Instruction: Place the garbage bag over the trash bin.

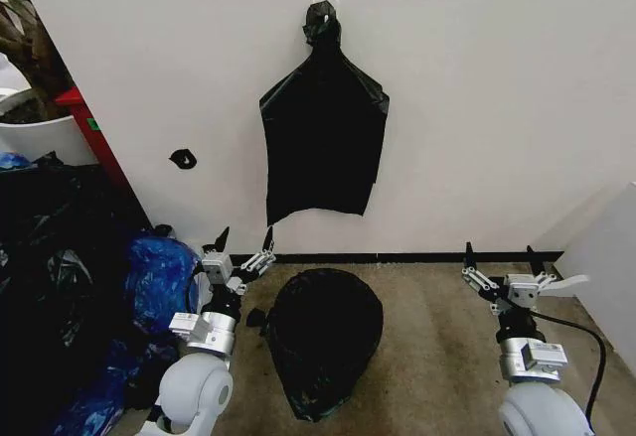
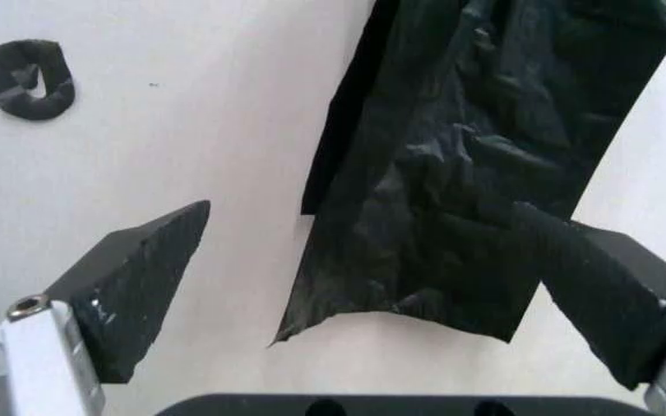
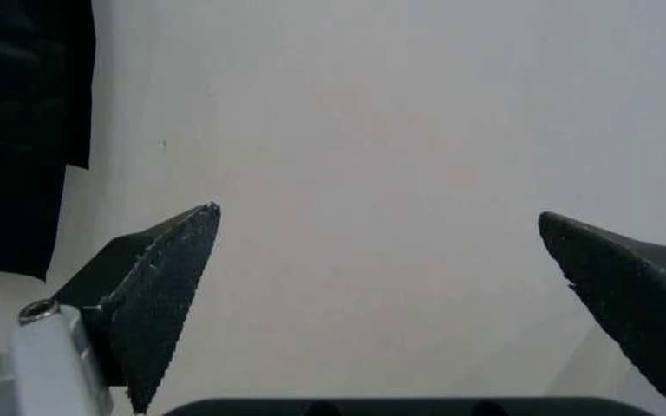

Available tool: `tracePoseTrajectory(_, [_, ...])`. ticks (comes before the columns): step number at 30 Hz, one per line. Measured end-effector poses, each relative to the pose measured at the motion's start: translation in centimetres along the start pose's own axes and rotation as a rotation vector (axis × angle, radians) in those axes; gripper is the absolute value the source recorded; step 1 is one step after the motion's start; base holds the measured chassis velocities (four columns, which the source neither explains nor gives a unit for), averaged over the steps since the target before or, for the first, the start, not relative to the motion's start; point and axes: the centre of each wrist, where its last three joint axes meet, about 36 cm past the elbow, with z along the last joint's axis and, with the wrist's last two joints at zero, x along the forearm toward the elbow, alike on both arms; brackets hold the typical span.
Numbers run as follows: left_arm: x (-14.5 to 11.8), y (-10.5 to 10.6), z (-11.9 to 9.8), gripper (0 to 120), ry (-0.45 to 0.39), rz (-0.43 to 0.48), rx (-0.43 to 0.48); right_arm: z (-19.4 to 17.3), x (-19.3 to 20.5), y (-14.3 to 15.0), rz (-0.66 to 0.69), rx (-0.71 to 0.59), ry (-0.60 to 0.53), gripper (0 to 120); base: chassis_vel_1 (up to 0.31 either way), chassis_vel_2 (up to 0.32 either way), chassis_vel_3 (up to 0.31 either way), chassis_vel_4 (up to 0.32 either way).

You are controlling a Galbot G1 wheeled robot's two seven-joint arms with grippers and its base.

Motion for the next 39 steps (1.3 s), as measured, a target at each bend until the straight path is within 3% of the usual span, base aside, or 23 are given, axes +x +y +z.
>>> tracePoseTrajectory(39, [-0.02,-0.03,-0.05,100,0.002,-0.002,0.000,0.08,-0.10,0.17,-0.005,-0.003,-0.002,100,0.000,0.000,0.000,0.000])
